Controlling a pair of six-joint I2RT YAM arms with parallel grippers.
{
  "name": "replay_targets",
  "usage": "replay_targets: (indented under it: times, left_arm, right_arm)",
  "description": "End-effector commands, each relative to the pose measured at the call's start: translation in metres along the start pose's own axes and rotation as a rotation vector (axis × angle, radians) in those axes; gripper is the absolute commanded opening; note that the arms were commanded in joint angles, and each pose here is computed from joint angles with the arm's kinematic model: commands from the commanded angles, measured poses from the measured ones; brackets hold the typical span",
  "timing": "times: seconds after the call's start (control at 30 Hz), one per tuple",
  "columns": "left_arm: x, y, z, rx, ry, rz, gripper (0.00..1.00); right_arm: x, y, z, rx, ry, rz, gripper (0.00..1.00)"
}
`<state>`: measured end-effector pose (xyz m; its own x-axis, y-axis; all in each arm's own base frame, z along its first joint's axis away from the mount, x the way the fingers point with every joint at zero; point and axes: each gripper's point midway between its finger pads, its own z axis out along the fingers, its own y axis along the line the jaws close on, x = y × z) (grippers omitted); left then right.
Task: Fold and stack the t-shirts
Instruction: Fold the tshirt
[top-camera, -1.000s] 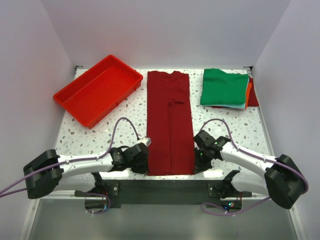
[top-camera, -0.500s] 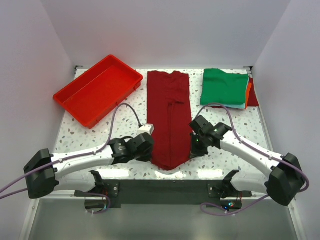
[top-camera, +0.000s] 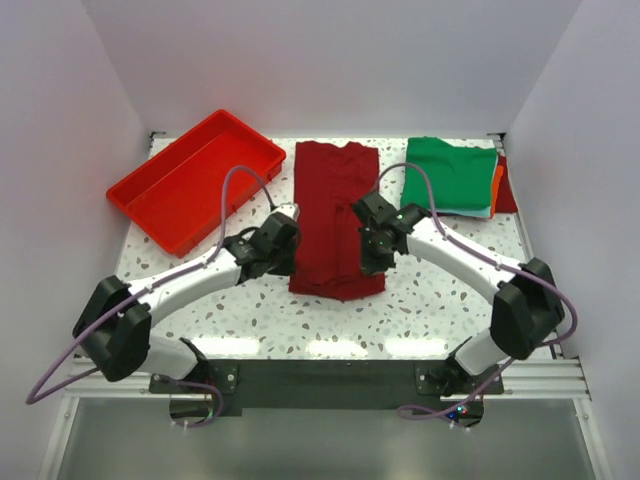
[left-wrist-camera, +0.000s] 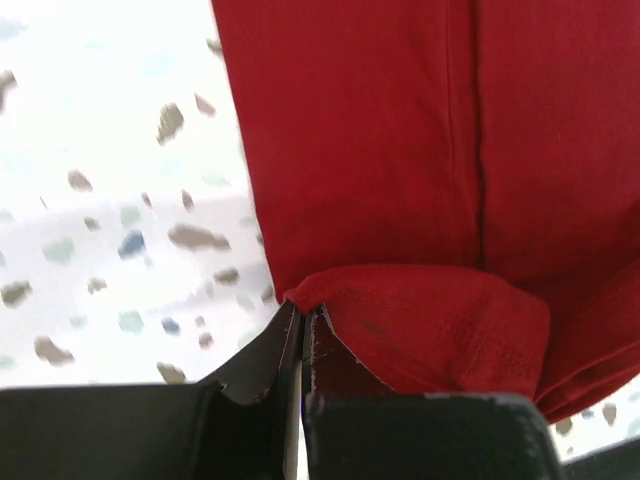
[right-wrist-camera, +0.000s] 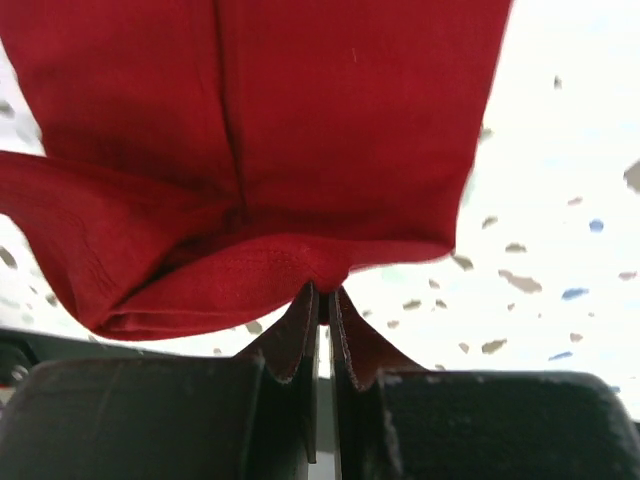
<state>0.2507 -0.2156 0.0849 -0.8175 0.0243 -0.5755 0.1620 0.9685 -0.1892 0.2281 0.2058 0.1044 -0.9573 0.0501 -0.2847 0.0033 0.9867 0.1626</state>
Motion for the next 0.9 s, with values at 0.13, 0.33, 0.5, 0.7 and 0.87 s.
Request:
replay_targets:
  times: [0.13, 0.33, 0.5, 0.7, 0.87]
  left_arm:
    - [-0.083, 0.003, 0.026, 0.076, -0.102, 0.03, 0.0]
    - [-0.12, 0.004, 0.055, 0.143, -0.097, 0.045, 0.0]
    - [-0.147, 0.007, 0.077, 0.181, -0.094, 0.037, 0.0]
    - [-0.182, 0.016, 0.099, 0.195, -0.122, 0.011, 0.0]
    - [-0.182, 0.023, 0.12, 0.209, -0.081, -0.024, 0.0]
  right_arm:
    - [-0.068, 0.004, 0.013, 0.047, -0.058, -0.014, 0.0]
    - [-0.109, -0.003, 0.024, 0.05, -0.081, 0.031, 0.0]
    - [-0.141, -0.009, 0.037, 0.065, -0.1, 0.06, 0.0]
    - [-0.174, -0.015, 0.049, 0.071, -0.117, 0.073, 0.0]
    - [-0.187, -0.024, 0.067, 0.089, -0.099, 0.084, 0.0]
